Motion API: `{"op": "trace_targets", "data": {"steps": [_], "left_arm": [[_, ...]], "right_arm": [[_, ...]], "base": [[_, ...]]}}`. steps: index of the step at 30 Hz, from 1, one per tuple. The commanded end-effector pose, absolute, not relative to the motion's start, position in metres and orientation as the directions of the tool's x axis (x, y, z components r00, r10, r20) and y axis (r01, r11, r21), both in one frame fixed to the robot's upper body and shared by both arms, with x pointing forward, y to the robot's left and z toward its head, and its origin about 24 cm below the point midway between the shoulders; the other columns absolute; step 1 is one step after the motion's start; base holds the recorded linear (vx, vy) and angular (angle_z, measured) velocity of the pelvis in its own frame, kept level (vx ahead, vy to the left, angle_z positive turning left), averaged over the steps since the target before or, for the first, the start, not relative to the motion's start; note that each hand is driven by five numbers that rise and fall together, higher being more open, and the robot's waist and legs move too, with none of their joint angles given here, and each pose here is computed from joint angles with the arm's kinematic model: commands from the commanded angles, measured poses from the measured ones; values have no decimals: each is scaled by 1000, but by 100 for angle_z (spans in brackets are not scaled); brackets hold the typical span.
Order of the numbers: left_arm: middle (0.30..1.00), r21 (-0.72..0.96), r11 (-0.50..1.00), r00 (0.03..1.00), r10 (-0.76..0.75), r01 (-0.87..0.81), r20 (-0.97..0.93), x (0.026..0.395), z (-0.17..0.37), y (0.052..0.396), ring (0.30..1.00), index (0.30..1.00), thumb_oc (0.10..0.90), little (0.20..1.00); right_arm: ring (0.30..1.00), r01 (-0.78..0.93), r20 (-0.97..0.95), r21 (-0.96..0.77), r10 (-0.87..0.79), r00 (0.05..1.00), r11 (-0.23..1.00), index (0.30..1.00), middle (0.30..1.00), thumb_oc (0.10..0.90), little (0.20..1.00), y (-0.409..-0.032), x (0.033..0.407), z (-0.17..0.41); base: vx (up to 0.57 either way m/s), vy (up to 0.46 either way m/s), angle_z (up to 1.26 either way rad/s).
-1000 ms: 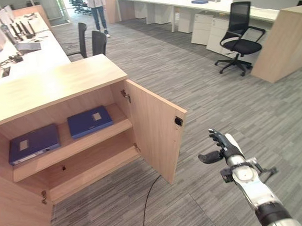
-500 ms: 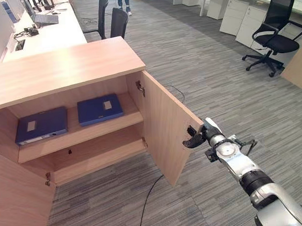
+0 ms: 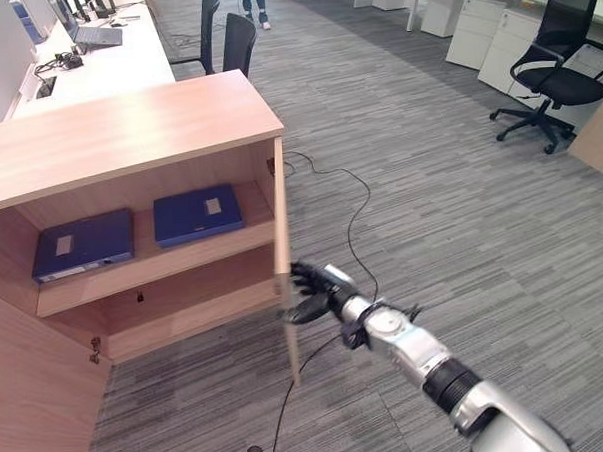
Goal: Put the empty folder in the office cabinet
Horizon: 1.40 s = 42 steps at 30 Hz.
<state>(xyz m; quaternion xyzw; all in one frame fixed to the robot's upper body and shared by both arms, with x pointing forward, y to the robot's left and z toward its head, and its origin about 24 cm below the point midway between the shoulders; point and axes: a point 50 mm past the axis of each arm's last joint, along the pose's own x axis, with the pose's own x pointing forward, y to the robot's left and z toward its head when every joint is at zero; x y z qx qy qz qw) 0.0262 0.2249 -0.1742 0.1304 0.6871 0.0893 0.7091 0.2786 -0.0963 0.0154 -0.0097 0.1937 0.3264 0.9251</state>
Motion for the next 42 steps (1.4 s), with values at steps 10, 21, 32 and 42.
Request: {"op": "trace_targets", "data": {"steps": [10, 21, 32, 42], "left_arm": [[900, 434, 897, 201, 411, 82, -889, 85, -164, 236, 900, 900, 800, 900], [900, 254, 963, 214, 269, -93, -939, 85, -169, 215, 900, 900, 800, 900], [900, 292, 926, 199, 341, -239, -919, 77, -164, 241, 900, 900, 800, 900], [900, 262, 932, 590, 361, -249, -722, 177, -119, 251, 900, 900, 800, 900]], "right_arm": [[900, -761, -86, 465, 878, 470, 453, 900, 900, 800, 900, 23, 241, 32], [900, -559, -491, 270, 612, 621, 784, 900, 900, 800, 900, -99, 233, -49], [900, 337, -949, -156, -235, 208, 928, 900, 900, 800, 900, -255, 79, -160], [900, 552, -952, -277, -303, -46, 787, 900, 900, 800, 900, -261, 12, -166]], "base": [[-63, -84, 39], [9, 87, 176], [148, 304, 53], [164, -15, 48]]}}
